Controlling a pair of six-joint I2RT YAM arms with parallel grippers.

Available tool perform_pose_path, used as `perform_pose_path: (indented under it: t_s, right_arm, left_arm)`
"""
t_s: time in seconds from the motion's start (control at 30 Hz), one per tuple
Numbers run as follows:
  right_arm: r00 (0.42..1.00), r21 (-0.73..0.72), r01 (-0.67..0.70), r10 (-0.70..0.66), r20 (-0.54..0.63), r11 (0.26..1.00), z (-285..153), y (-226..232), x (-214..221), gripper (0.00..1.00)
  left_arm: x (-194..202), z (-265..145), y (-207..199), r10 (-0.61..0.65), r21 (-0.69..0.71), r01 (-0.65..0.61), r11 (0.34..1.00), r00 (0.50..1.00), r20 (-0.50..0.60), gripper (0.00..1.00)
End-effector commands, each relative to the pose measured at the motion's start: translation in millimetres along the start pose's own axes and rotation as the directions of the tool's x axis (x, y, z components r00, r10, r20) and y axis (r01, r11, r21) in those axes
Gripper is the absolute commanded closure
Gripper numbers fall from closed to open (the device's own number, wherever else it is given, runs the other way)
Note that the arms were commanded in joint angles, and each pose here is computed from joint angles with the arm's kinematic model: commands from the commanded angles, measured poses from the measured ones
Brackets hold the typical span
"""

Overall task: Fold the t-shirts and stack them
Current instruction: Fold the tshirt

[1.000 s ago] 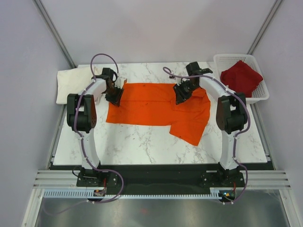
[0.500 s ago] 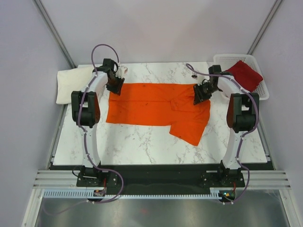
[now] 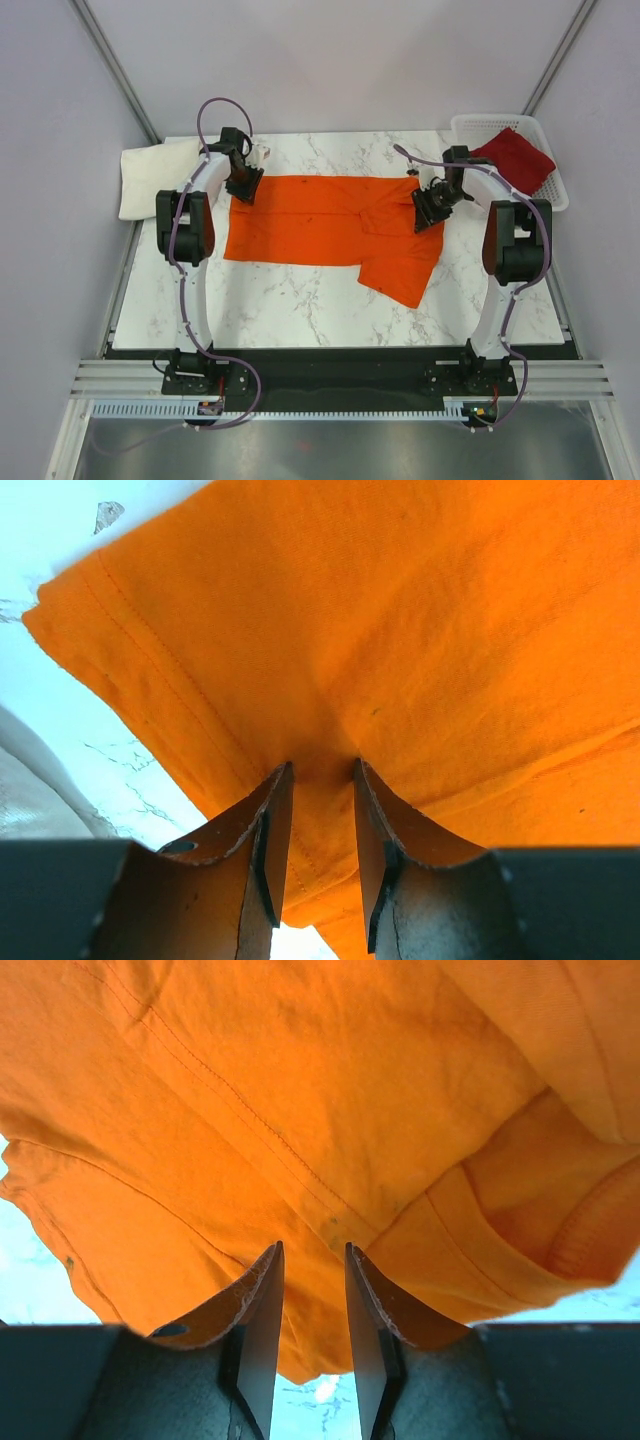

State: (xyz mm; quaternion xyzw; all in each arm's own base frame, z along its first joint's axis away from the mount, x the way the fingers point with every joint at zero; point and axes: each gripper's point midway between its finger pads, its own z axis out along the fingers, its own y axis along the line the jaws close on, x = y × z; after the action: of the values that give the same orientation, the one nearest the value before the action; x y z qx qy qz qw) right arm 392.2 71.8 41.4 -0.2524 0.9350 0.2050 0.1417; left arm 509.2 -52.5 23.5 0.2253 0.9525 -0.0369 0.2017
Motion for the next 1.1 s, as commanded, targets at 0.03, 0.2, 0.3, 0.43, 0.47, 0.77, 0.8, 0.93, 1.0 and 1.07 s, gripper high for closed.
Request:
perform_pose_path:
  t_s: [0.03,0.2,0.3,0.43,0.47,0.77,0.8,0.93,1.0,1.07]
  right_arm:
    - [0.997,0.040,0.060,-0.061,0.039,0.997,-19.2,0.2,-8.7,0.61]
    - [0.999,0.015,0.036,-0.036,0.007,0.999,-6.1,-1.6,-0.5,0.60]
    - [0.999,0.020,0.039,-0.039,-0.006,0.999,-1.6,-5.8,3.0,0.59]
    - [0.999,0.028,0.048,-0.047,-0.019,0.998,0.2,-9.5,7.1,0.58]
    - [0.999,0.029,0.049,-0.048,-0.020,0.998,-0.4,-9.9,7.9,0.58]
    - [0.999,0.023,0.043,-0.043,-0.026,0.999,8.8,-12.3,12.3,0.61]
    - [0.999,0.025,0.043,-0.042,-0.022,0.999,8.7,-13.3,11.5,0.63]
    - [0.999,0.029,0.052,-0.052,-0.006,0.998,6.1,-12.9,7.6,0.71]
    - [0.999,0.035,0.053,-0.054,0.002,0.998,5.3,-13.7,5.4,0.71]
    - [0.999,0.040,0.052,-0.052,0.008,0.998,4.8,-14.6,3.5,0.71]
  left_arm:
    - [1.4,3.5,3.5,-0.009,-0.011,0.008,1.000,1.000,-0.013,0.62]
    - [1.7,3.4,3.5,-0.007,-0.011,0.007,1.000,1.000,-0.013,0.62]
    - [0.7,1.5,4.2,-0.006,-0.016,0.006,1.000,1.000,-0.009,0.62]
    - [-0.4,0.3,3.7,-0.009,-0.014,0.009,1.000,1.000,-0.005,0.62]
    - [0.6,1.2,3.5,-0.008,-0.013,0.008,1.000,1.000,-0.008,0.62]
    - [1.6,0.6,3.7,-0.007,-0.015,0.007,1.000,1.000,-0.011,0.62]
    - [1.4,0.3,3.7,-0.006,-0.016,0.006,1.000,1.000,-0.009,0.62]
    - [2.7,1.2,3.4,-0.006,-0.014,0.005,1.000,1.000,-0.014,0.62]
    - [3.2,2.2,2.9,-0.009,-0.012,0.009,1.000,1.000,-0.015,0.62]
    - [3.7,2.8,2.8,-0.010,-0.012,0.010,1.000,1.000,-0.016,0.62]
